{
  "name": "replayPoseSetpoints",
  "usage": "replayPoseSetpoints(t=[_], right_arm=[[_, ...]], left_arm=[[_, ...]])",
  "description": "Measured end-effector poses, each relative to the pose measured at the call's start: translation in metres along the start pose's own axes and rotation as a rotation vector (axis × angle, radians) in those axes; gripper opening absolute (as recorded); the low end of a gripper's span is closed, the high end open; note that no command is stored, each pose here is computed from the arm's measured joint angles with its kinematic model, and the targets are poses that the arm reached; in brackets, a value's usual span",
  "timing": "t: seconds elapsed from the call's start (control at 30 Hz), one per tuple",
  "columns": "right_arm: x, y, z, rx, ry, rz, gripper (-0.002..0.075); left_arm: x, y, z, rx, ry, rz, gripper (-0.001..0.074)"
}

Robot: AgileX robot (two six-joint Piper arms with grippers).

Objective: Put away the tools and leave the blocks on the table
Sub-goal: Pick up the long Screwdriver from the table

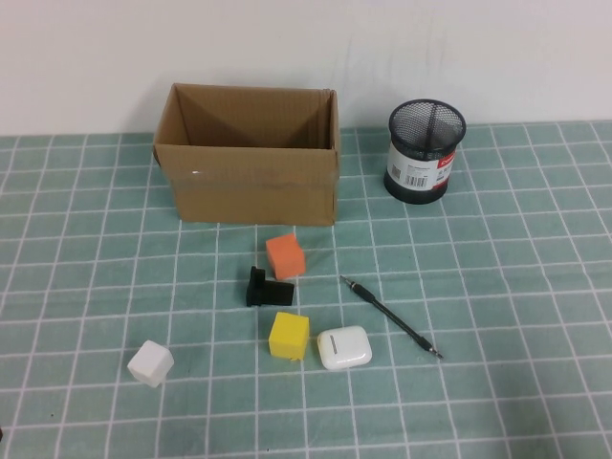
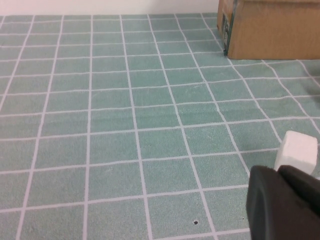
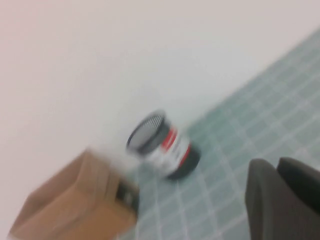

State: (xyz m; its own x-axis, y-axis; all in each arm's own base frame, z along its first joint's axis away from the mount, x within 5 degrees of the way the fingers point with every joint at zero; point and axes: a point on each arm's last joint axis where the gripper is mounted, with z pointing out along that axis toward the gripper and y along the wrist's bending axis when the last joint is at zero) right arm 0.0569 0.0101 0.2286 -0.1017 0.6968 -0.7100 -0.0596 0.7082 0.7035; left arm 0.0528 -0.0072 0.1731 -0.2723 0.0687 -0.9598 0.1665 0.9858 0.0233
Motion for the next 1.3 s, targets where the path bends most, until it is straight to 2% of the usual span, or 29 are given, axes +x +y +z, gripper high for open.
replayPoseSetpoints(t=[0.23,0.33,0.53,0.67,0.97,1.17,1.3], right_arm=[[-0.035,0.045,0.045,0.135,0.445,-0.278,-0.0002],[-0.044,0.056,0.08,0.168,0.665,-0.347,-0.0002],[-0.051,0.068,0.157,0.16,0.905,-0.446,-0.0002],[-0.023,0.083,0.206,0.131,1.071,-0.548,-0.0002],[0.073,0.132,0.291,0.036,1.433,-0.856,-0.0002],[0.104,0.149,0.32,-0.013,1.466,-0.939,-0.0002],[0.109,0.157,0.326,-0.075,1.449,-0.961,0.0013]], left_arm=[[0.0,0.0,0.0,0.0,0.0,0.0,-0.0003],[0.0,0.0,0.0,0.0,0.0,0.0,-0.0003],[0.0,0.0,0.0,0.0,0.0,0.0,-0.0003],[0.0,0.0,0.0,0.0,0.0,0.0,-0.0003],[0.0,0.0,0.0,0.0,0.0,0.0,-0.0003],[0.0,0.0,0.0,0.0,0.0,0.0,-0.0003],[0.0,0.0,0.0,0.0,0.0,0.0,-0.0003]])
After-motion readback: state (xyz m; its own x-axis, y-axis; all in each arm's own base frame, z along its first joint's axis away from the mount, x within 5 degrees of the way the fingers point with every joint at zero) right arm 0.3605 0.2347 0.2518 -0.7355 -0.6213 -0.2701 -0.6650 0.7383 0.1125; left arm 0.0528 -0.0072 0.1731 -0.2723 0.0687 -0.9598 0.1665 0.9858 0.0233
